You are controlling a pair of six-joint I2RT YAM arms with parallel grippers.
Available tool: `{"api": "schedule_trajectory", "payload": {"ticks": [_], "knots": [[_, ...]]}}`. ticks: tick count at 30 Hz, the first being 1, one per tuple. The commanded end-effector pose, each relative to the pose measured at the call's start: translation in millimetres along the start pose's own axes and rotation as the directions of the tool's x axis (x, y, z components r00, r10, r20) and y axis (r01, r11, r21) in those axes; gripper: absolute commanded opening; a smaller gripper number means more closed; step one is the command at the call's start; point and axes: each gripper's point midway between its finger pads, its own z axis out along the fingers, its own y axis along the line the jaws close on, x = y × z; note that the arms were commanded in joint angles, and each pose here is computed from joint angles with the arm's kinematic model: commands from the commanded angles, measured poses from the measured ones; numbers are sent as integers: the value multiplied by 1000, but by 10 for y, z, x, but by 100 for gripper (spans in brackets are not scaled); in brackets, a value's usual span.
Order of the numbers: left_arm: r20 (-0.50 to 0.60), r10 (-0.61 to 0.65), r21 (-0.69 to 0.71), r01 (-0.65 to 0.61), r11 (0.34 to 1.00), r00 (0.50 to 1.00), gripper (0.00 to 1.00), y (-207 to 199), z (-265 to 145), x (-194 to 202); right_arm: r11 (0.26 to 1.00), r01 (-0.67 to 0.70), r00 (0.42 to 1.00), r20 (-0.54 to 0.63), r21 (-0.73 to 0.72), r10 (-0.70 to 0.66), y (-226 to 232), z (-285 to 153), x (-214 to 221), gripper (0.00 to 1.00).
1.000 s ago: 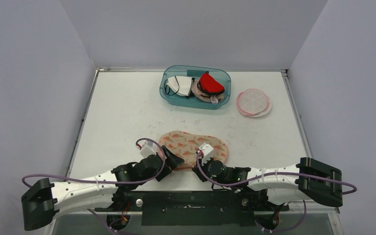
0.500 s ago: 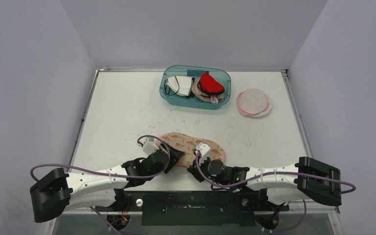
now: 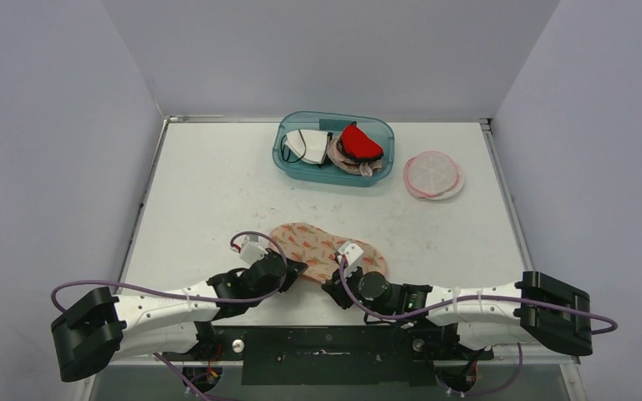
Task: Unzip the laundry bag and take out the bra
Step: Unzip the laundry bag at the center of the board.
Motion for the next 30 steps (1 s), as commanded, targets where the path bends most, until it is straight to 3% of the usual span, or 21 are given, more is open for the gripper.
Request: {"api": "schedule_trajectory", "payload": {"ticks": [1, 11, 19, 30], "knots": [[94, -42, -2, 43, 999, 995, 0, 43, 40, -235, 1000, -10, 999, 53, -4, 10, 73, -87, -244, 5], [138, -7, -36, 12, 999, 990, 0, 167, 12, -437, 996, -34, 998, 59, 86, 29, -148, -272, -215, 5], [104, 57, -54, -52, 997, 993, 0, 206, 92, -542, 988, -68, 996, 74, 136, 58, -280, -382, -177, 5], [60, 154, 41, -156, 987, 986, 0, -120, 190, -660, 986, -78, 995, 65, 147, 69, -325, -382, -86, 5]]}}
